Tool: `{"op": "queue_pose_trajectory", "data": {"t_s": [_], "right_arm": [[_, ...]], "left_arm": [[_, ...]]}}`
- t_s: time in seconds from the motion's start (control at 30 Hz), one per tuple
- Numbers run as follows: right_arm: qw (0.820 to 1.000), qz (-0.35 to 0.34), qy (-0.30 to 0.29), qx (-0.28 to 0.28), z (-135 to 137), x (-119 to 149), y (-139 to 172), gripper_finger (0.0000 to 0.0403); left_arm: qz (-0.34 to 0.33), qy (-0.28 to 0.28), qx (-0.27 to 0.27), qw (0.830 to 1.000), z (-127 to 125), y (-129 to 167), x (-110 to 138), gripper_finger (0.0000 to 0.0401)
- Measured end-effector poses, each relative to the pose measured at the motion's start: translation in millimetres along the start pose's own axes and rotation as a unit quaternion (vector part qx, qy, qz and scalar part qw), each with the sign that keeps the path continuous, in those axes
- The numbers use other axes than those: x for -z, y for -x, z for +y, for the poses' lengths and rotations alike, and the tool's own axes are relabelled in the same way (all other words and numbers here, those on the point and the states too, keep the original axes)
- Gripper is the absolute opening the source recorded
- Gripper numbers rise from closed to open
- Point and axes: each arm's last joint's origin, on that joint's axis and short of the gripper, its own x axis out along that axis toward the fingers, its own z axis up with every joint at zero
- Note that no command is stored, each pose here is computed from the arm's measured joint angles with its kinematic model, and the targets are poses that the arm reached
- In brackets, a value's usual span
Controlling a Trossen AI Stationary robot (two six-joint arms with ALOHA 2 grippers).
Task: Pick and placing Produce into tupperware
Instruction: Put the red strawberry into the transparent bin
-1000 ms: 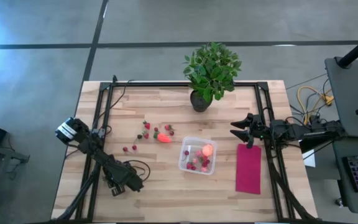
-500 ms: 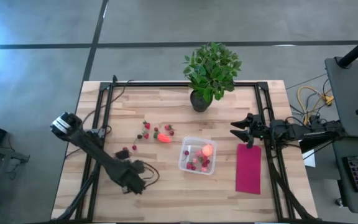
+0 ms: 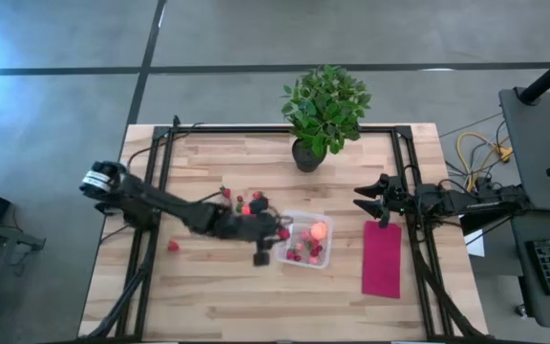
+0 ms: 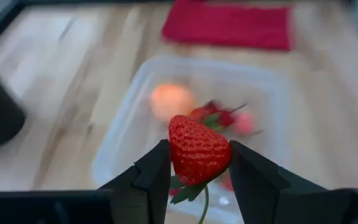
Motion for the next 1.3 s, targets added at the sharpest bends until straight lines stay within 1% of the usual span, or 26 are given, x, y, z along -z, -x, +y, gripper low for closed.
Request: {"op": "queue_pose_trajectory", "data": {"t_s": [0.07,0.2,0.33,0.47,0.53,0.6,0.67,0.7,0.73,0.8,0.83,0.87,0.9,0.93,1.0,1.07,1.13,1.23,1.3], "right_arm": [[1.0,0.0,0.0,0.0,0.0,0.0,0.0,0.0233],[1.0,0.0,0.0,0.0,0.0,0.0,0.0,0.0233],[1.0,0.0,0.0,0.0,0.0,0.0,0.0,0.0233],[1.0,0.0,0.0,0.0,0.0,0.0,0.0,0.0233],[1.0,0.0,0.0,0.0,0.0,0.0,0.0,0.0233],[1.0,0.0,0.0,0.0,0.0,0.0,0.0,0.0233],[1.0,0.0,0.0,0.0,0.0,0.0,0.0,0.0233],[1.0,0.0,0.0,0.0,0.0,0.1,0.0,0.0233],[1.0,0.0,0.0,0.0,0.0,0.0,0.0,0.0233],[1.0,0.0,0.0,0.0,0.0,0.0,0.0,0.0233],[1.0,0.0,0.0,0.0,0.0,0.0,0.0,0.0233],[1.0,0.0,0.0,0.0,0.0,0.0,0.0,0.0233],[1.0,0.0,0.0,0.0,0.0,0.0,0.0,0.0233],[1.0,0.0,0.0,0.0,0.0,-0.1,0.0,0.0233],[1.0,0.0,0.0,0.0,0.1,-0.1,0.0,0.0233],[1.0,0.0,0.0,0.0,0.1,-0.1,0.0,0.0233],[1.0,0.0,0.0,0.0,0.0,-0.1,0.0,0.0233],[1.0,0.0,0.0,0.0,0.0,-0.1,0.0,0.0233],[1.0,0.0,0.0,0.0,0.1,-0.1,0.0,0.0233]], "left_arm": [[0.015,0.004,-0.014,1.0,10.2,-10.9,5.1,0.0128],[0.014,0.002,-0.018,1.0,20.8,-25.8,3.6,0.0134],[0.026,0.006,-0.003,1.0,22.8,-42.1,2.9,0.0168],[0.029,0.007,-0.002,1.0,22.3,-53.3,-3.1,0.0205],[0.062,0.004,-0.008,0.998,23.9,-54.0,-3.5,0.0217],[0.131,-0.01,-0.016,0.991,26.8,-44.2,-3.5,0.0222],[0.229,-0.026,-0.03,0.973,31.4,-21.2,-4.1,0.0222],[0.285,-0.023,-0.043,0.957,34.1,-6.3,-2.8,0.0221],[0.338,-0.008,-0.06,0.939,37.6,9.6,-1.1,0.022],[0.434,0.032,-0.092,0.896,42.3,42.1,5.8,0.0217],[0.467,0.053,-0.106,0.876,44.4,54.4,9.5,0.0216],[0.482,0.071,-0.117,0.865,45.7,65.6,12.1,0.0215],[0.488,0.087,-0.126,0.859,46.2,75.8,15.2,0.0215],[0.492,0.102,-0.129,0.855,45.8,84.3,19.1,0.0214],[0.499,0.127,-0.11,0.85,43.2,97.6,30.4,0.0214],[0.51,0.15,-0.092,0.842,39.1,107.0,45.4,0.0214],[0.533,0.175,-0.087,0.823,35.0,117.2,65.0,0.0214],[0.557,0.213,-0.1,0.797,27.4,133.7,92.7,0.0214],[0.56,0.228,-0.109,0.789,22.2,141.6,105.8,0.0214]]}}
